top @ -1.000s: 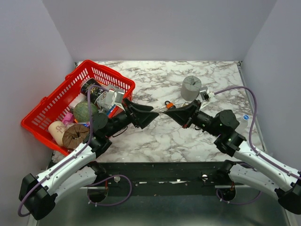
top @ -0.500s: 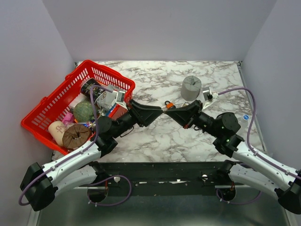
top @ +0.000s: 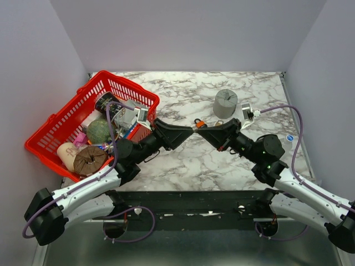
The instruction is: Unlock with the key
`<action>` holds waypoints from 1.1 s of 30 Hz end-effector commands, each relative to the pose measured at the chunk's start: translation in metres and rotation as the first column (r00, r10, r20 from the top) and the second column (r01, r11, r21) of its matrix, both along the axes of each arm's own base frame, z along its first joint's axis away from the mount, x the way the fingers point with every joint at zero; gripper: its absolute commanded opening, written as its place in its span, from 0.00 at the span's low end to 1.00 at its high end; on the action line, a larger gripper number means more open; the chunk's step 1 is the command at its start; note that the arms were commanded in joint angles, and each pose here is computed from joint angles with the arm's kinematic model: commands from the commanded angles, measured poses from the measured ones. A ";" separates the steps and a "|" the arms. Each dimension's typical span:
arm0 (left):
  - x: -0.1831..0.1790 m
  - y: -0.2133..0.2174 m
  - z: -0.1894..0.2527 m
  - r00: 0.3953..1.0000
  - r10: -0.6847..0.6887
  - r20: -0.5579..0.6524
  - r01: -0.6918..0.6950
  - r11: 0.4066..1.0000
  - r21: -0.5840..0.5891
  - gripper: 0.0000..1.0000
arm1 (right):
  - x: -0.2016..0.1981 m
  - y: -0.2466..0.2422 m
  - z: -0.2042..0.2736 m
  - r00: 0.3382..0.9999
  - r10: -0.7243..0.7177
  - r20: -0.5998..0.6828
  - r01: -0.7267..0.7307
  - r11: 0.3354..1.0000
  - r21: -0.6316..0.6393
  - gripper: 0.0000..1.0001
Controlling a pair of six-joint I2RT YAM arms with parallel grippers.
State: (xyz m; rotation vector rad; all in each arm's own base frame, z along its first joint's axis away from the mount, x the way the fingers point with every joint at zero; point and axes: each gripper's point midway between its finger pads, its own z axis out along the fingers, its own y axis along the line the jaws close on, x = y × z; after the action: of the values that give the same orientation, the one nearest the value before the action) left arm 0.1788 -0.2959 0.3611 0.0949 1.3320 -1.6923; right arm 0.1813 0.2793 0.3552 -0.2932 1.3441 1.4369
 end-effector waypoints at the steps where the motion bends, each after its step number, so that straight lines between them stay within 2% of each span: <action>1: -0.002 0.000 0.012 1.000 0.004 0.024 -0.002 0.999 -0.044 0.45 | 0.002 -0.008 0.011 0.999 -0.040 0.020 0.039 0.998 0.053 0.01; 5: -0.004 -0.002 0.012 1.000 -0.003 0.024 0.004 0.999 -0.051 0.41 | 0.004 -0.006 0.009 0.999 -0.041 0.008 0.041 0.998 0.037 0.01; 9: -0.003 -0.003 0.011 1.000 0.001 0.020 0.000 0.999 -0.055 0.31 | 0.007 -0.004 0.004 0.999 -0.042 -0.012 0.043 0.999 0.016 0.01; 14: -0.001 -0.001 0.009 1.000 0.016 0.022 -0.015 0.998 -0.058 0.25 | 0.010 0.002 -0.004 0.999 -0.034 -0.039 0.033 0.999 -0.026 0.01; 23: 0.005 0.005 -0.005 0.997 0.080 0.015 -0.080 0.997 0.001 0.00 | 0.012 0.002 -0.013 0.997 -0.046 -0.056 0.043 0.997 -0.059 0.01; 27: 0.005 0.009 -0.010 0.993 0.108 0.040 -0.110 0.993 0.043 0.00 | 0.012 0.002 -0.018 0.997 -0.049 -0.060 0.043 0.995 -0.088 0.01; 30: 0.005 0.011 -0.021 0.991 0.103 0.083 -0.113 0.986 0.122 0.00 | 0.010 -0.001 -0.014 0.998 -0.047 -0.035 0.043 0.992 -0.115 0.15; 31: -0.001 0.008 -0.027 0.994 0.051 0.092 -0.066 0.984 0.166 0.00 | 0.007 -0.002 -0.012 0.999 -0.041 -0.001 0.041 0.989 -0.139 0.24; 33: 0.000 0.011 -0.033 0.992 0.015 0.122 -0.042 0.974 0.224 0.00 | 0.005 -0.005 -0.017 0.999 -0.042 0.002 0.042 0.978 -0.203 0.34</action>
State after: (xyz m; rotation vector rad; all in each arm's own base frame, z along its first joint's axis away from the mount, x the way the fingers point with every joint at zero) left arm 0.1818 -0.2917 0.3347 0.1353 1.4041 -1.5534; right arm 0.1887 0.2823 0.3311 -0.3067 1.4778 1.3677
